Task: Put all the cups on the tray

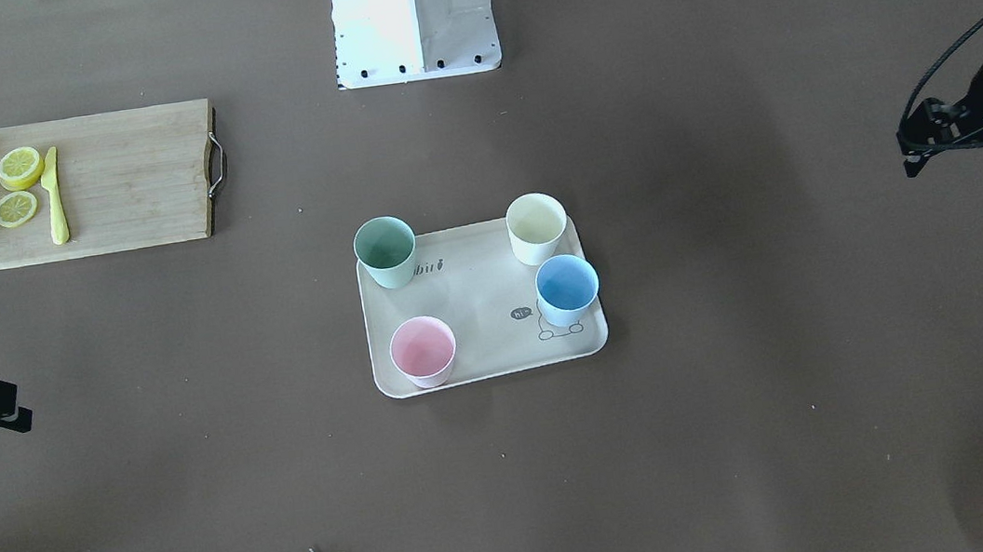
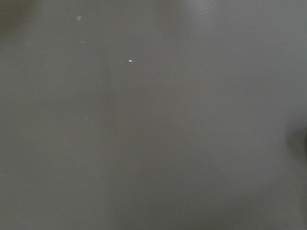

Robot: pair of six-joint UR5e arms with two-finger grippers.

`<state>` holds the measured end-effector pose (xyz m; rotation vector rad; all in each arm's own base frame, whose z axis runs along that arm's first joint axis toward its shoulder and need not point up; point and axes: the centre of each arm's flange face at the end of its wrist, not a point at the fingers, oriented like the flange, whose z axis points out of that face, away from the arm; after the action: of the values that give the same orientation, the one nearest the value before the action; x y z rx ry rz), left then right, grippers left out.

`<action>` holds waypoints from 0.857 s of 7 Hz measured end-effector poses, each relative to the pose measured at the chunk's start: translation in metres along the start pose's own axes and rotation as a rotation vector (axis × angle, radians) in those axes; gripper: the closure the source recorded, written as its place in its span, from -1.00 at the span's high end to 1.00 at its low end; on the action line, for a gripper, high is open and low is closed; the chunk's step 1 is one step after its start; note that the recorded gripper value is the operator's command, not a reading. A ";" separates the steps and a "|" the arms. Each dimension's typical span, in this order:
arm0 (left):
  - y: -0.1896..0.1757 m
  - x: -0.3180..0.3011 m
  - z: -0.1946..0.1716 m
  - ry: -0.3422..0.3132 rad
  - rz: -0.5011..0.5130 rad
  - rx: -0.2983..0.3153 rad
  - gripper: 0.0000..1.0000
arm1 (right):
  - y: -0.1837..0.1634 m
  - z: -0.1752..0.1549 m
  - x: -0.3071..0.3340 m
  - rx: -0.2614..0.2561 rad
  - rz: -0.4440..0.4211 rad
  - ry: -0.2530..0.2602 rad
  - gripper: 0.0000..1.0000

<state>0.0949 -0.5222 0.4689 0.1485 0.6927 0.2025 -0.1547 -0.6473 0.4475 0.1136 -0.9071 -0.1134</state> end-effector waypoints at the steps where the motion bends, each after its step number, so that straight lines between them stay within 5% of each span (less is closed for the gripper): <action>1: 0.028 -0.052 -0.002 -0.001 0.043 -0.013 0.96 | 0.010 -0.008 0.038 -0.015 -0.038 0.024 0.99; 3: 0.070 -0.101 0.005 0.002 0.051 -0.046 0.96 | 0.029 -0.018 0.086 -0.037 -0.063 0.052 0.99; 6: 0.077 -0.111 0.014 0.011 -0.004 -0.054 0.96 | 0.055 -0.020 0.102 -0.037 -0.085 0.060 0.99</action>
<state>0.0101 -0.4750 0.5642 0.0949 0.6973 0.2183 -0.0740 -0.6069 0.5223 0.1208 -0.8399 -0.2049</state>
